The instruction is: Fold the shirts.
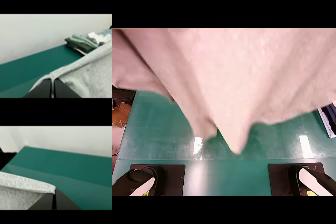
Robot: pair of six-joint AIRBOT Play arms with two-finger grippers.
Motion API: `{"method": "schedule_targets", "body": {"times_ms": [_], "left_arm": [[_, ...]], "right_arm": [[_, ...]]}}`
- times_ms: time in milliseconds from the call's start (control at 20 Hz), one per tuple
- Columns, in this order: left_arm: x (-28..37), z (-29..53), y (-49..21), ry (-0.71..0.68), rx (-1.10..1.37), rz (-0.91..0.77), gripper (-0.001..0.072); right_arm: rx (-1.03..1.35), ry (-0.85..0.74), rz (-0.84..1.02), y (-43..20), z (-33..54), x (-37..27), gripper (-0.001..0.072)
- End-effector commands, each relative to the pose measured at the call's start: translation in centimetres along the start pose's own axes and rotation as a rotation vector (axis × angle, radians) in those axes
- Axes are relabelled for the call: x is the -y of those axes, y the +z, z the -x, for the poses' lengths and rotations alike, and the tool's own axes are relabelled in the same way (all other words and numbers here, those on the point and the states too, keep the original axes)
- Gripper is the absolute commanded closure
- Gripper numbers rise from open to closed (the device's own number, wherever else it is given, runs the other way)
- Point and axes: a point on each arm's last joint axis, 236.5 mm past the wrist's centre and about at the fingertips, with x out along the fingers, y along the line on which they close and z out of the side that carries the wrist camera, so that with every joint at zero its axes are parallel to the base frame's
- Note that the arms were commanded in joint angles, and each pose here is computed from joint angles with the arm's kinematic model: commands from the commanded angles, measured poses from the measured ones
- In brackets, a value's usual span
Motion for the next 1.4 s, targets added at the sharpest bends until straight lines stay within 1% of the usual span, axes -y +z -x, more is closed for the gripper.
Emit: {"method": "schedule_targets", "body": {"times_ms": [0, 200, 300, 400, 450, 500, 550, 600, 650, 750, 850, 950, 1000, 1150, 1350], "left_arm": [[-2.6, -7.1, -8.8, 0.013, -0.248, 0.072, 0.0683], [-5.6, -16.0, -21.9, 0.003, -0.609, 0.141, 0.0682], [-7.0, -19.8, -27.9, 0.003, -0.736, 0.178, 0.0682], [-8.3, -23.2, -33.3, 0.009, -0.817, 0.204, 0.0681], [-8.8, -24.3, -35.6, 0.014, -0.852, 0.217, 0.0600], [-9.2, -25.0, -37.2, 0.021, -0.876, 0.235, 0.0335], [-9.9, -25.1, -38.3, 0.044, -0.895, 0.273, 0.0176], [-10.9, -25.0, -38.7, 0.072, -0.902, 0.309, 0.0159], [-12.2, -24.4, -38.5, 0.099, -0.905, 0.340, 0.0159], [-14.8, -21.9, -38.3, 0.139, -0.950, 0.386, 0.0159], [-16.8, -18.6, -38.5, 0.171, -1.023, 0.427, 0.0159], [-17.9, -15.7, -39.8, 0.186, -1.096, 0.462, 0.0160], [-17.9, -14.5, -40.7, 0.188, -1.120, 0.488, 0.0160], [-15.7, -12.7, -43.8, 0.126, -1.130, 0.553, 0.0160], [-13.0, -9.6, -50.5, 0.126, -1.181, 0.637, 0.0160]], "right_arm": [[-0.281, -0.002, -0.164, -6.8, -5.8, 4.6, 0.0698], [-0.628, -0.090, -0.232, -17.9, -13.4, 9.8, 0.0698], [-0.718, -0.127, -0.252, -22.6, -17.0, 11.9, 0.0697], [-0.747, -0.159, -0.268, -25.8, -20.2, 13.9, 0.0696], [-0.753, -0.169, -0.282, -27.0, -21.4, 14.8, 0.0696], [-0.760, -0.173, -0.295, -27.9, -22.3, 15.4, 0.0695], [-0.768, -0.177, -0.305, -28.4, -22.9, 16.1, 0.0672], [-0.777, -0.181, -0.317, -28.7, -23.1, 16.7, 0.0426], [-0.785, -0.177, -0.333, -28.5, -23.0, 17.2, 0.0221], [-0.797, -0.179, -0.345, -27.5, -22.0, 18.0, 0.0215], [-0.799, -0.182, -0.331, -26.2, -20.4, 18.8, 0.0290], [-0.789, -0.192, -0.327, -25.2, -18.6, 19.2, 0.0290], [-0.780, -0.200, -0.330, -24.9, -17.7, 19.2, 0.0290], [-0.765, -0.218, -0.331, -25.1, -15.0, 18.9, 0.0290], [-0.739, -0.244, -0.346, -26.2, -12.4, 18.1, 0.0290]]}}
